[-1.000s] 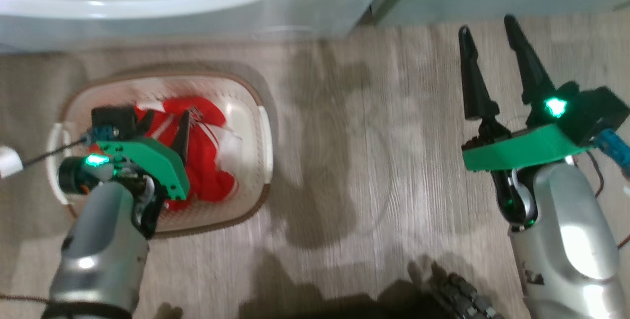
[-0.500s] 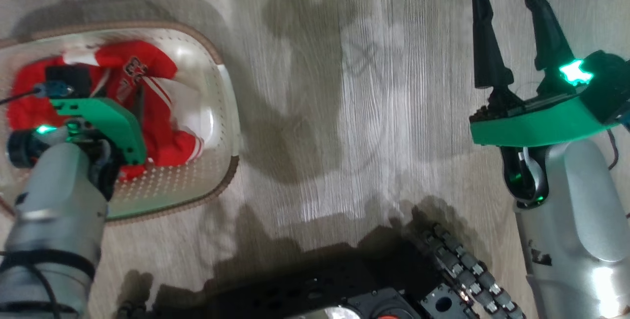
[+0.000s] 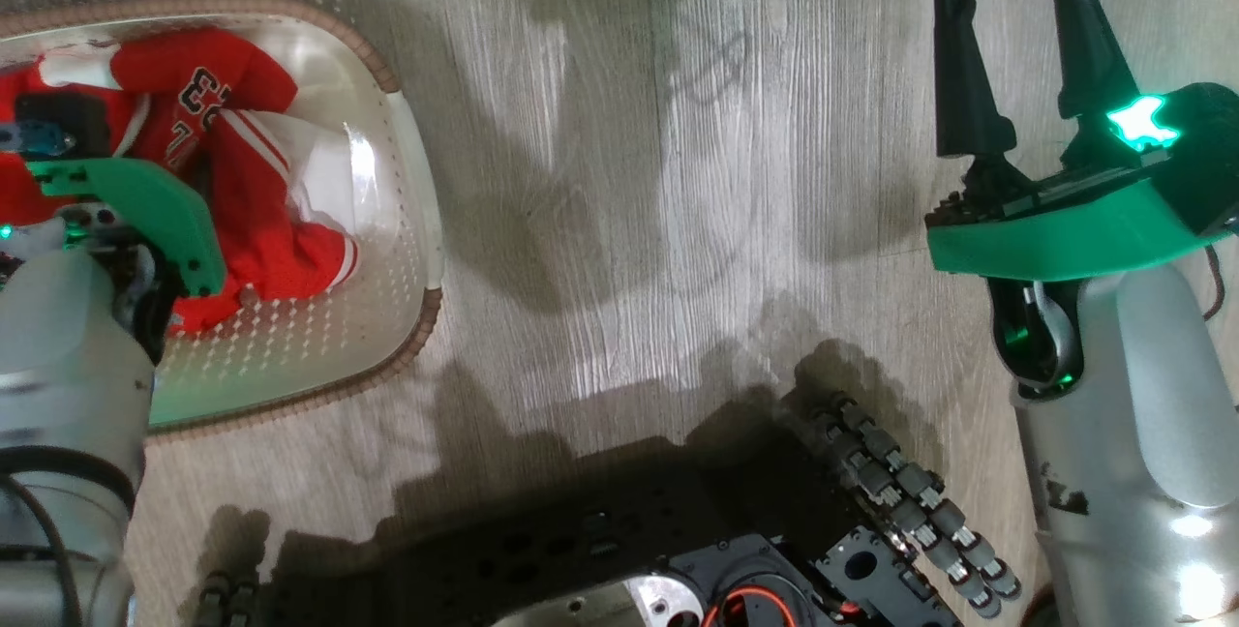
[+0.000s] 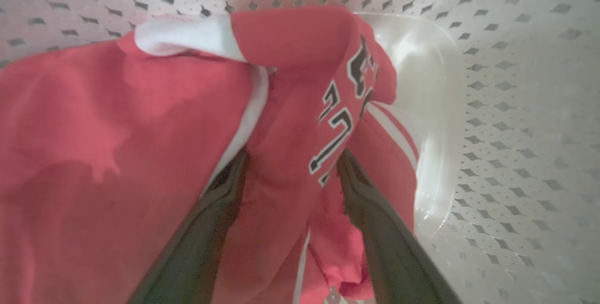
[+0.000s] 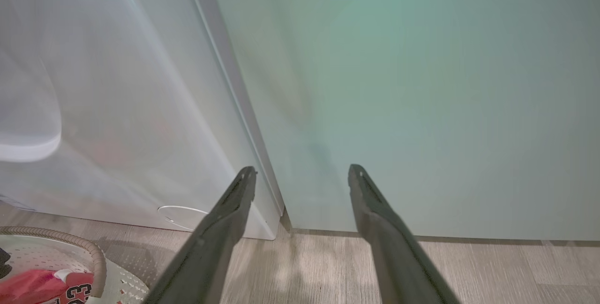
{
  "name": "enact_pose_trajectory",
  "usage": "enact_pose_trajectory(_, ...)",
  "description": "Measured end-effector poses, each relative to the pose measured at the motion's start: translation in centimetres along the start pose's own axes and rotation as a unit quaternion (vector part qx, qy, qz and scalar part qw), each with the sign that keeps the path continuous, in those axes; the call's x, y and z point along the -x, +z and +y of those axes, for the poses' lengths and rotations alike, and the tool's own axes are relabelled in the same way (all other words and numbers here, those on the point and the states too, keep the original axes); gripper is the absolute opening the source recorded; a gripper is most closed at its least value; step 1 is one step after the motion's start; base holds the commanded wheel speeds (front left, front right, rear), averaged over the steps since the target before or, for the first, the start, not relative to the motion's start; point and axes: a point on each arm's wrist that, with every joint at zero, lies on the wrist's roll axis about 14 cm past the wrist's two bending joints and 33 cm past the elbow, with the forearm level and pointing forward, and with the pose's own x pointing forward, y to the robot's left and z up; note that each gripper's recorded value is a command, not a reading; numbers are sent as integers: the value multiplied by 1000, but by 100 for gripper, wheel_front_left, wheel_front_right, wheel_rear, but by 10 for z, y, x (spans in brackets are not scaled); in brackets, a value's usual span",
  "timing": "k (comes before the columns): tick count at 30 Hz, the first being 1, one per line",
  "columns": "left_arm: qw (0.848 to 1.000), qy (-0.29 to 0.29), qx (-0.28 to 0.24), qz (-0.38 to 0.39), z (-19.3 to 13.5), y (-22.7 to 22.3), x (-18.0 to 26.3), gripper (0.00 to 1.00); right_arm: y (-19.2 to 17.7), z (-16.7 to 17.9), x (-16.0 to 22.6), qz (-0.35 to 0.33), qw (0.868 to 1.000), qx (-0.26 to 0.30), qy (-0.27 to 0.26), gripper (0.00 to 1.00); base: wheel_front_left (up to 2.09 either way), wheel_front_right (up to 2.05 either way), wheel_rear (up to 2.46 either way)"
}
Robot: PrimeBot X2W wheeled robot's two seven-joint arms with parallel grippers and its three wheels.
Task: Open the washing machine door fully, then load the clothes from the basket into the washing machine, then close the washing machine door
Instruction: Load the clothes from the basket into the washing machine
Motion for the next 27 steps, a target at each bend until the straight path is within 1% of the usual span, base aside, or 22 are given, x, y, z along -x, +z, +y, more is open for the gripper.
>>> enact_pose_trajectory(4,1000,6,-5,16,3,-6,-4,100,-3,-1,0,4,1000,1,-1,100,0,0,0)
enact_pose_trajectory(5,1000,8,-6,22,4,-8,-4,59,-4,-2,0,4,1000,2,-2,100,0,0,0)
enact_pose_trajectory(6,1000,11,-7,29,5,-10,-4,12,-3,-2,0,4,1000,2,-2,100,0,0,0)
enact_pose_trajectory(7,999,12,-7,31,6,-11,-3,0,-3,-2,1,3,1000,2,-2,100,0,0,0)
enact_pose_trajectory(13,999,25,-10,25,12,-4,4,0,8,0,1,-9,1000,1,0,100,0,0,0)
enact_pose_trajectory(18,999,31,0,-35,13,20,22,0,27,5,2,-29,1000,-4,5,100,0,0,0)
enact_pose_trajectory(19,997,31,7,-64,10,28,34,0,37,9,4,-40,999,-6,8,100,0,0,0)
enact_pose_trajectory(23,994,37,21,-102,11,36,59,0,53,15,12,-54,998,-13,13,100,0,0,0)
enact_pose_trajectory(27,987,39,29,-152,11,58,84,0,67,22,20,-67,997,-20,18,100,0,0,0)
